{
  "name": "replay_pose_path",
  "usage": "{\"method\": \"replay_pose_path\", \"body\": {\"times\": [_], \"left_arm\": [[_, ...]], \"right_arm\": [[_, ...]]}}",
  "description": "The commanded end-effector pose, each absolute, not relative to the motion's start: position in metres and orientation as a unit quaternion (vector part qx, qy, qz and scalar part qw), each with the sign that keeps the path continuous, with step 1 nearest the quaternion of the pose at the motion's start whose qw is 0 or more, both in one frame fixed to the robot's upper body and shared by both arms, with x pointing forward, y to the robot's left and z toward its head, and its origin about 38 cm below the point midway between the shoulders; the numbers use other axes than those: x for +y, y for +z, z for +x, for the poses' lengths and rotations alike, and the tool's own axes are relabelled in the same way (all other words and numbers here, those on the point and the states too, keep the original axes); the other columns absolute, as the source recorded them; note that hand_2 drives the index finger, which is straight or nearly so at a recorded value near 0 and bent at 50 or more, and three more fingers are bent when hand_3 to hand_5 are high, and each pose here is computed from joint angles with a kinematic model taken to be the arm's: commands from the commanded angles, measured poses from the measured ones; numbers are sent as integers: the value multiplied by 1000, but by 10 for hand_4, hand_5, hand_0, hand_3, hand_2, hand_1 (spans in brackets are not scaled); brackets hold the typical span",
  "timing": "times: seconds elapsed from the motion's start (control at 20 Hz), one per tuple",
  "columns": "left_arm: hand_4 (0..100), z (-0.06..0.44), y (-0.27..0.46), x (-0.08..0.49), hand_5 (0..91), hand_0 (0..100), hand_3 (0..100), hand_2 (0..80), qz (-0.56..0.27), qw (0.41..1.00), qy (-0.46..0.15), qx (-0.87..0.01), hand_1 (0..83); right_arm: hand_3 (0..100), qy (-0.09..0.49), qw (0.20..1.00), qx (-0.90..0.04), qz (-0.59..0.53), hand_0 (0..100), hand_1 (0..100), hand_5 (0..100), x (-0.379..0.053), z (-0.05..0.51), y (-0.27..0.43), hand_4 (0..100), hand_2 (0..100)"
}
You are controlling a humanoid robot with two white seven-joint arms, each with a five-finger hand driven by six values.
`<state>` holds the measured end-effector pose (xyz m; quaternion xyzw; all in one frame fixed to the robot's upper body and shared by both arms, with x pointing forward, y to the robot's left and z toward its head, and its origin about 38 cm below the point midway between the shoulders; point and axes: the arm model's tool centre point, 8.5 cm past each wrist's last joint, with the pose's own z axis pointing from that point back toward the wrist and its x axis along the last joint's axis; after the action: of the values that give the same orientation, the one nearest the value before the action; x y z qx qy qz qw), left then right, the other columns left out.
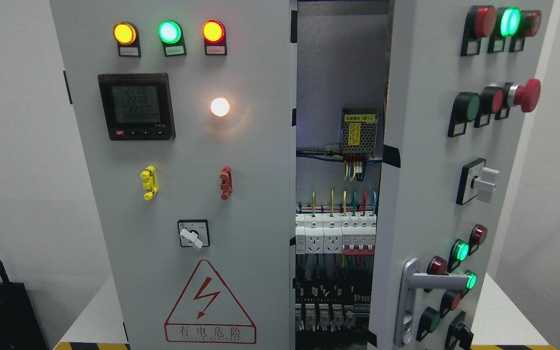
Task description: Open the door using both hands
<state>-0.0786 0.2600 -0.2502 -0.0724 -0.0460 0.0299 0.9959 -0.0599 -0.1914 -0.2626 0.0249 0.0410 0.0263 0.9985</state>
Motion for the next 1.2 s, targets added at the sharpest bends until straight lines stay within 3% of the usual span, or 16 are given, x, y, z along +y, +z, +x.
{"method": "replay_pose_path", "body": {"times": [0.0, 0.25, 0.7, 1.15], "left_arm": [[30, 29, -150, 342, 0, 0, 0, 0, -60, 952, -38, -299, 0], [30, 89, -24, 403, 0, 0, 0, 0, -48, 888, -39, -455, 0], [31, 153, 146, 486, 0, 0, 0, 0, -37, 779, -17, -626, 0], [31, 194, 233, 475, 0, 0, 0, 0, -115, 720, -129, -672, 0]], "right_arm": [[0, 19, 999, 41, 24, 106, 0, 0, -191, -60, -263, 0, 0], [0, 19, 999, 41, 24, 107, 0, 0, -191, -61, -263, 0, 0], [0, 19, 999, 41, 24, 107, 0, 0, -191, -60, -263, 0, 0], [0, 19, 999, 41, 24, 107, 0, 0, -191, -60, -263, 0, 0]]}}
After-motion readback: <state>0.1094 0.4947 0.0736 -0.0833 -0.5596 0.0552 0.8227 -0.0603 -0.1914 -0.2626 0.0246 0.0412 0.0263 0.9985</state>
